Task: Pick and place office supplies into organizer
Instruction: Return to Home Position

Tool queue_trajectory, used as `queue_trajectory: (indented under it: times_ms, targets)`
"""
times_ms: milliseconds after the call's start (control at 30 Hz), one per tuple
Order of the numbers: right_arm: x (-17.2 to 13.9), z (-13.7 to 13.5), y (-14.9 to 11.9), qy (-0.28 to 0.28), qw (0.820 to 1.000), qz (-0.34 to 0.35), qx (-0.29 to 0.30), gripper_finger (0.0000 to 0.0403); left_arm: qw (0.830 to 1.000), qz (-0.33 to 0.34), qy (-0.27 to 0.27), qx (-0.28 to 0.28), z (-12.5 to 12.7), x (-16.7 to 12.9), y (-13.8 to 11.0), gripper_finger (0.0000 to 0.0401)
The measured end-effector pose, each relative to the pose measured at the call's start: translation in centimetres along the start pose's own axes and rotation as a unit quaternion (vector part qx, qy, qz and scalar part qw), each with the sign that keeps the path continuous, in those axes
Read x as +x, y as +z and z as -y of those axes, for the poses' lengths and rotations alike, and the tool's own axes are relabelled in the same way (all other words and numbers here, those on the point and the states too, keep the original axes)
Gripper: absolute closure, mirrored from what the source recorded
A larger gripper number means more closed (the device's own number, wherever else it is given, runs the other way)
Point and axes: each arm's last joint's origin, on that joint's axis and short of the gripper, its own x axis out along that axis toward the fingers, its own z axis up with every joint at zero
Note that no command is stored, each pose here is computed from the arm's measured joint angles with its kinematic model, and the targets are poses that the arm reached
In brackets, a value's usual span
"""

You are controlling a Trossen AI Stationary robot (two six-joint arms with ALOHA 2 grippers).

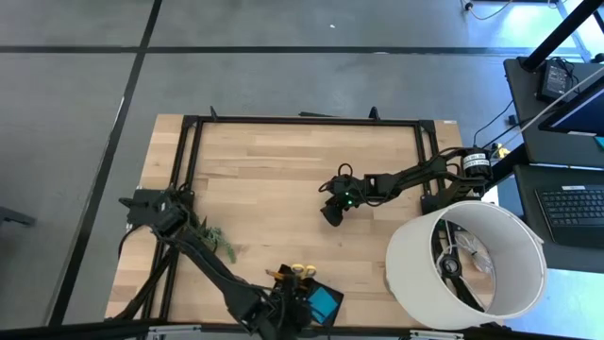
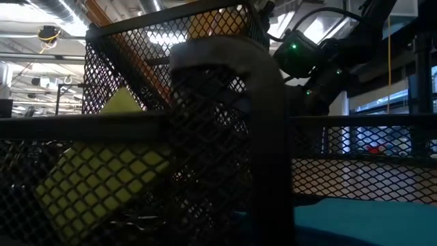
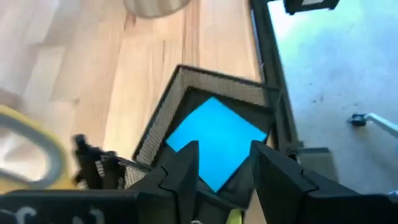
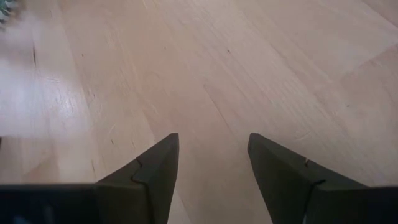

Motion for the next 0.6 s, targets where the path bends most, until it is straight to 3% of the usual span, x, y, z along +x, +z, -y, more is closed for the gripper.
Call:
queue_trajectory:
  times_ms: [233,433,600]
  targets:
    - [0.0,0.0,0.0,0.0,1.0,0.0,-0.001,0.0203,0.999,0.045,0.012,0.02,-0.7,-5.4,1.9,0.0273]
    - [0.0,0.0,0.0,0.001,0.999,0.0,-0.04,0.0203,0.988,0.084,0.097,0.088,-3.0,-10.4,3.1,0.0284]
    - [0.0,-0.2,0.0,0.004,0.999,0.003,-0.042,0.0203,0.986,0.102,0.088,0.094,-3.5,-13.0,3.6,0.0289]
